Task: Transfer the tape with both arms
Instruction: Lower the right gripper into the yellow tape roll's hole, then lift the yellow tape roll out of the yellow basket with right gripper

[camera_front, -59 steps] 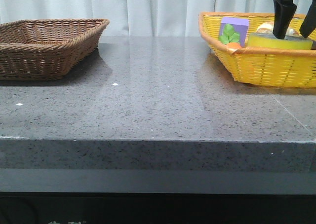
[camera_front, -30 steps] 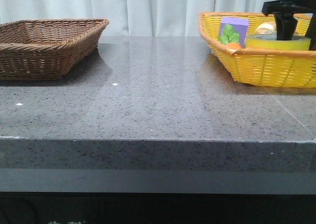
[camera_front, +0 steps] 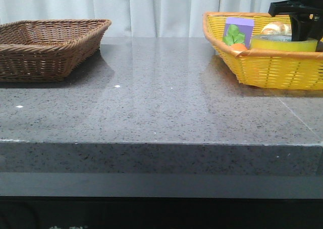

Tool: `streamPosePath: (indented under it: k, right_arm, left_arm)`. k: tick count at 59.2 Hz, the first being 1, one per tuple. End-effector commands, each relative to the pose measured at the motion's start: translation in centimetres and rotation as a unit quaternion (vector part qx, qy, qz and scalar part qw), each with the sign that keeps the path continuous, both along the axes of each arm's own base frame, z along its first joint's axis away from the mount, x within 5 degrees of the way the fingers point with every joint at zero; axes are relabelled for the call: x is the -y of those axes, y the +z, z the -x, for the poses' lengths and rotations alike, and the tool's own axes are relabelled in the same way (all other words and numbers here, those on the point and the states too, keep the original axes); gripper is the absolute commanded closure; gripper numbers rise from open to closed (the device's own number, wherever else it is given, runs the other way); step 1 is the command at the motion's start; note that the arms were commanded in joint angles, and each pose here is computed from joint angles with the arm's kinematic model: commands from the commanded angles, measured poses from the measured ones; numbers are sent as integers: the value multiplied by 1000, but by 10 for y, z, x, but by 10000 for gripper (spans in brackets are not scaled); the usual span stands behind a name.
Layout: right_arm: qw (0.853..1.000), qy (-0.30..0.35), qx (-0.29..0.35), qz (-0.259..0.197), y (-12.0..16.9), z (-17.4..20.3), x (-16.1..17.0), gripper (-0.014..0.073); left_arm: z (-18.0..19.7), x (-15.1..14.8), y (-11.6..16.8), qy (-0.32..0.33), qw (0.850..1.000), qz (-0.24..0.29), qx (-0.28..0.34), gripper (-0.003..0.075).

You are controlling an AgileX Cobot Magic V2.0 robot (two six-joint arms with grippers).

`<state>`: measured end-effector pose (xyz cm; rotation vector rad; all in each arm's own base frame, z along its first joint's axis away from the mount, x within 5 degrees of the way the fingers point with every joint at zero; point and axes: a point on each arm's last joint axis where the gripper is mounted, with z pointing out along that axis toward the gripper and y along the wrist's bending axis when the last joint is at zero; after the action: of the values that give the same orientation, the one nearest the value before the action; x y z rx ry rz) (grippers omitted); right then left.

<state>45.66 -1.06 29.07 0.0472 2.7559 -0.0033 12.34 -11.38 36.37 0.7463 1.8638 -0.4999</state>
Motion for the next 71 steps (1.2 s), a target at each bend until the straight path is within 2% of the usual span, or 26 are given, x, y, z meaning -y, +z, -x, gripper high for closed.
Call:
streamPosePath:
  k: [1,13,24,32,47,62,71]
  right_arm:
    - [999,-3,43,2,35,11,3,499]
    - [999,-3,46,2,49,20,3,501]
    - [996,0,90,3,87,41,0,501]
    - [991,35,128,11,118,62,-15,501]
    - [976,131,174,5,153,95,-77,501]
    - [956,236,172,-13,148,114,-155,501]
    - [945,282,162,-20,136,118,-193,501]
  left_arm:
    - [0,1,19,0,998,43,41,174]
    - [0,1,19,0,998,43,41,174]
    - [0,1,19,-1,998,43,40,174]
    - [0,1,19,-1,998,43,40,174]
    - [0,1,19,-1,998,43,40,174]
    - [0,1,19,-1,998,43,40,174]
    - [0,1,19,-1,998,43,40,174]
